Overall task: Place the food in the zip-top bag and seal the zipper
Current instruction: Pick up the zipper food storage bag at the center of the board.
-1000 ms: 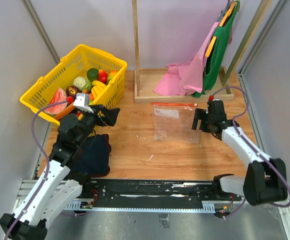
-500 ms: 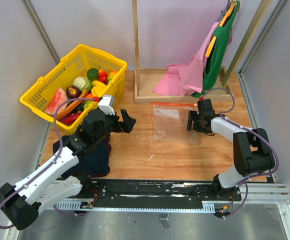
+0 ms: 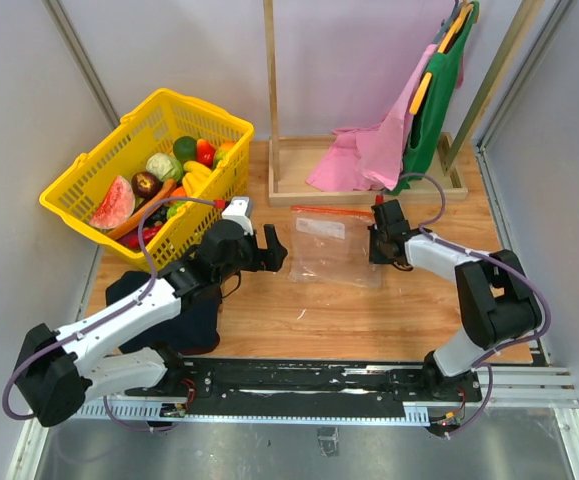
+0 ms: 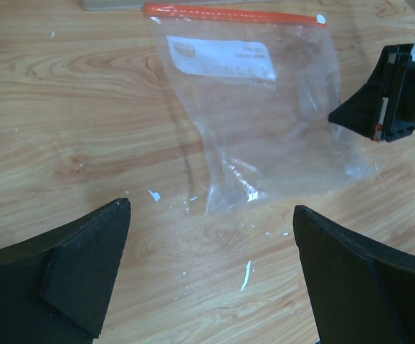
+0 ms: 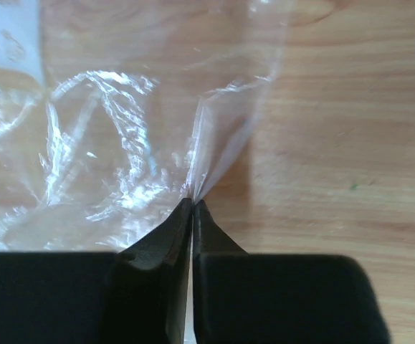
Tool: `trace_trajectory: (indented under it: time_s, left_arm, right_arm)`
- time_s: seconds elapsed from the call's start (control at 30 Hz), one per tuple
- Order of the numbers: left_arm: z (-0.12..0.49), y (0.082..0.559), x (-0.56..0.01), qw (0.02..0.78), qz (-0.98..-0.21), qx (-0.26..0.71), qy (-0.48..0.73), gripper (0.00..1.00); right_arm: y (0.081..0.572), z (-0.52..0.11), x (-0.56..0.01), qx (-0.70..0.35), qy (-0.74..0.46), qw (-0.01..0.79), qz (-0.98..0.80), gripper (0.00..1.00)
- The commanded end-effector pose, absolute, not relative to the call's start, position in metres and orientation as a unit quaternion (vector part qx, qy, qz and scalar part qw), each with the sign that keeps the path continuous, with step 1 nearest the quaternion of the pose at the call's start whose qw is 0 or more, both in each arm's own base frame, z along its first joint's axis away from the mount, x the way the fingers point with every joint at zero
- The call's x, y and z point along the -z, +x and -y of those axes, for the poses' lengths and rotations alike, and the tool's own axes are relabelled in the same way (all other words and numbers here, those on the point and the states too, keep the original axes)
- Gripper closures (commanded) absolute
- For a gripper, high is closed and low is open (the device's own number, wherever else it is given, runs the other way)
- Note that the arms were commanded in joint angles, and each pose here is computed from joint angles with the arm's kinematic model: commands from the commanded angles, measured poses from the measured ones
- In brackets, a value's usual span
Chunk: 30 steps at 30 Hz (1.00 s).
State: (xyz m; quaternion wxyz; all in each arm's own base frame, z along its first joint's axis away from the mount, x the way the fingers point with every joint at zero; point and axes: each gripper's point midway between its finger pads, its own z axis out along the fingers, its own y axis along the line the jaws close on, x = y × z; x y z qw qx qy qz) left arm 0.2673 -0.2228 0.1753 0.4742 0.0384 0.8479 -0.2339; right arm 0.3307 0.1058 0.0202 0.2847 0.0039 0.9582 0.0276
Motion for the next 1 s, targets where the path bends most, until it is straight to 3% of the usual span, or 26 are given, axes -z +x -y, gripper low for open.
trace_trajectory:
  time_s: [0.0,0.7,0.97]
  left_arm:
    - [0.237,0.278,-0.194,0.488,-0.832,0.262,0.009,0.01]
    - [0.247,0.286,-0.146,0.423,-0.846,0.309,-0.096,0.01]
    - [0.248,0.293,-0.184,0.449,-0.817,0.354,-0.073,0.01]
  right_arm:
    - [0.309,-0.125,-0.026,-0.052,-0.026,0.283,-0.957,0.99]
    - [0.268,-0.206,-0.150,-0.271,-0.189,0.495,-0.804,0.99]
    - [0.252,-0.219,-0.210,-0.295,-0.262,0.568,-0.722,0.99]
